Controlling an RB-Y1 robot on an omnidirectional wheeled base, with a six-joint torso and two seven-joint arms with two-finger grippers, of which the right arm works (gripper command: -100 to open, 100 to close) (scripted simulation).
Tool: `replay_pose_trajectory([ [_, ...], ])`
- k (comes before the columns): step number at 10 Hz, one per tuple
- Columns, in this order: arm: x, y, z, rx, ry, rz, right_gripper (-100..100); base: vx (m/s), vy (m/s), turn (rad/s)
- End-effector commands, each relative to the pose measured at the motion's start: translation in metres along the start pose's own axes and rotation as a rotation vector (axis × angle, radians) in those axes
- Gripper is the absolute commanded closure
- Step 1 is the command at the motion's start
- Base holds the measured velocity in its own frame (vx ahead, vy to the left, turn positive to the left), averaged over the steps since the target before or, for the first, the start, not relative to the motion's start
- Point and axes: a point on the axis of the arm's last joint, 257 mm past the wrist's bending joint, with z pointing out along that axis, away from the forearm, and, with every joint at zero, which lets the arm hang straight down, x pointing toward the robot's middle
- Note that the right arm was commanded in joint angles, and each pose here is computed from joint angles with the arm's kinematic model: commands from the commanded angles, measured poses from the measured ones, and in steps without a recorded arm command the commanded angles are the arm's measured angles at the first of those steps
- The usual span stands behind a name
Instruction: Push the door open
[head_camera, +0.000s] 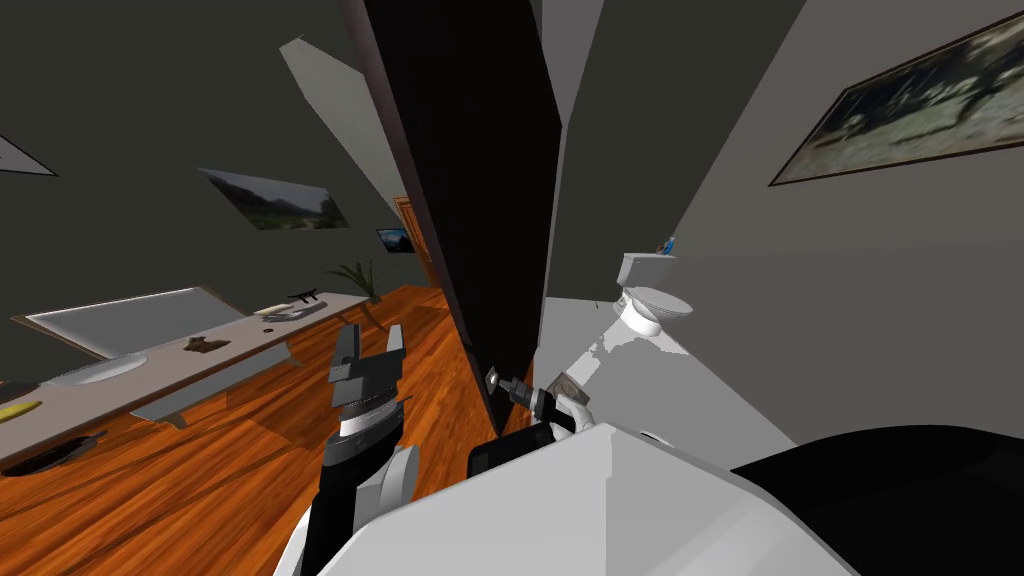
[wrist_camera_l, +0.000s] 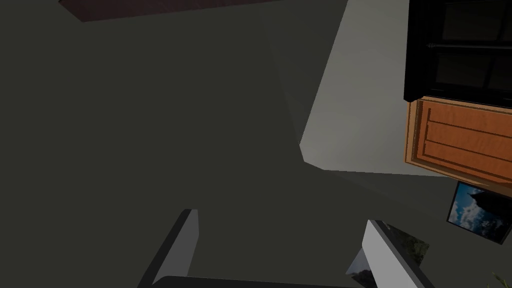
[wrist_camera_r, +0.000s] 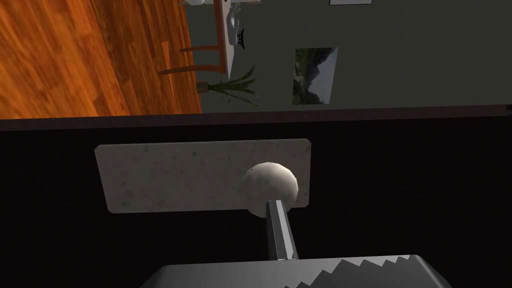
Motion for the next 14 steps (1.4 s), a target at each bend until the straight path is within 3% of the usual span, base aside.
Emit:
replay_pose_trajectory([
  [1,0.000,0.000,-0.0003,0.000,0.000,0.000,100,-0.019,-0.024,0.002],
  [4,0.000,0.000,-0.0003,0.000,0.000,0.000,100,-0.006,-0.007,0.000],
  [5,-0.008,0.000,-0.0029,0.002,-0.023,0.002,-100,-0.101,-0.058,-0.139],
  [8,-0.019,-0.001,-0.0066,0.004,-0.053,0.005,-100,-0.206,-0.105,-0.082],
  [9,-0.017,-0.001,-0.0051,0.003,-0.045,0.005,-100,-0.084,-0.059,-0.013],
  [14,-0.016,-0.001,0.0049,-0.002,-0.072,0.001,-100,0.149,0.144,0.049],
])
